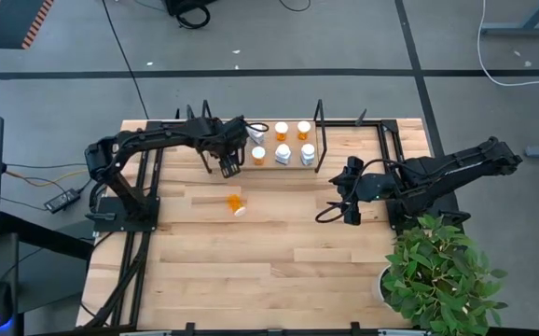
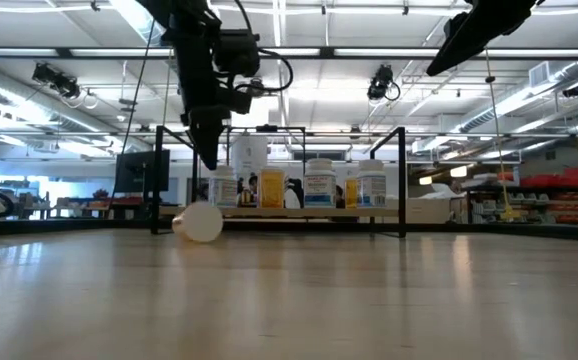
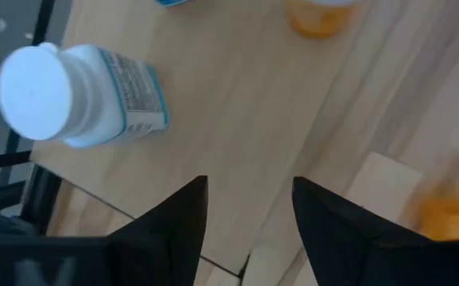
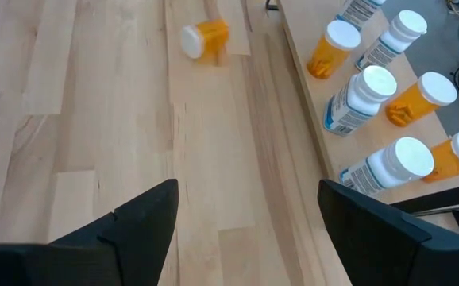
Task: Pick and place medicine bottles onto shelf by color
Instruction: Put the orange pill bottle on the shelf, then return to Home Position
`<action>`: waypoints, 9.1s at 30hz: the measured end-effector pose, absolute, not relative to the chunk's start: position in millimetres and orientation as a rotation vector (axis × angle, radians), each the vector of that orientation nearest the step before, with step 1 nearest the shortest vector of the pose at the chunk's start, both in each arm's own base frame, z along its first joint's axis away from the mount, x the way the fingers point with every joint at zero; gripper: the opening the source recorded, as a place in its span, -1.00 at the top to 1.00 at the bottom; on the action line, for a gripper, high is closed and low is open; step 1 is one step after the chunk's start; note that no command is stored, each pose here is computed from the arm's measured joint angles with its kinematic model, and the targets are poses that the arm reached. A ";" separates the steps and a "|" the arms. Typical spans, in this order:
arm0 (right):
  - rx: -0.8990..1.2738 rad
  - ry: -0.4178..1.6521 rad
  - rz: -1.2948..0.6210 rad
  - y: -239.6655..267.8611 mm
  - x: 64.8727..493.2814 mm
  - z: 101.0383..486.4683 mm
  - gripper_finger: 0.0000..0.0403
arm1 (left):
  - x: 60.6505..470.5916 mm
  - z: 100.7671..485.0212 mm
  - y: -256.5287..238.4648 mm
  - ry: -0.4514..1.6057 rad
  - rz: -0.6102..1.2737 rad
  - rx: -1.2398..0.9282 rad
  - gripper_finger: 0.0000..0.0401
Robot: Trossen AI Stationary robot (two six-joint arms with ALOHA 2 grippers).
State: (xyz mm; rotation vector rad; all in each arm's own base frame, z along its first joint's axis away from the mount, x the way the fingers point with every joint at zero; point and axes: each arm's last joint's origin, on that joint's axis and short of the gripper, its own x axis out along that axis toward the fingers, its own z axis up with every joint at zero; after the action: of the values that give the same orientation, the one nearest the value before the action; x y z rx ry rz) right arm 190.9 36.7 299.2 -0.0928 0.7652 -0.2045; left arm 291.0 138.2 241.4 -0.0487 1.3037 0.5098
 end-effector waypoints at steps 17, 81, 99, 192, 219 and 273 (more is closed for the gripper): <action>-0.133 0.834 -0.204 35.5 188.3 276.2 -0.54 | 304.4 237.9 -47.9 1.390 0.018 0.318 -0.08; -0.034 0.746 -0.175 38.7 194.9 281.1 -0.54 | 295.2 130.6 -68.1 1.777 0.144 0.672 0.10; -0.036 0.756 -0.176 38.4 194.1 280.4 -0.54 | 282.8 200.7 -51.5 0.829 0.666 0.209 0.10; -0.019 0.733 -0.198 38.3 195.3 281.8 -0.54 | 283.6 135.7 55.2 0.301 1.293 -0.207 -0.27; -0.019 0.734 -0.194 38.4 195.3 281.8 -0.54 | 283.6 136.0 56.3 0.311 1.292 -0.191 -0.25; -0.011 0.743 -0.174 38.9 195.0 281.4 -0.54 | 289.4 144.6 9.4 0.229 1.247 -0.051 -0.82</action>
State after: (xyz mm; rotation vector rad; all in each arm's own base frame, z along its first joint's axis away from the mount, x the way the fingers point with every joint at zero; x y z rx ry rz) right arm 195.0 38.9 281.4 -0.0106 0.7430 -0.1744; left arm 289.4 9.4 144.6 -0.0512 0.2292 1.2474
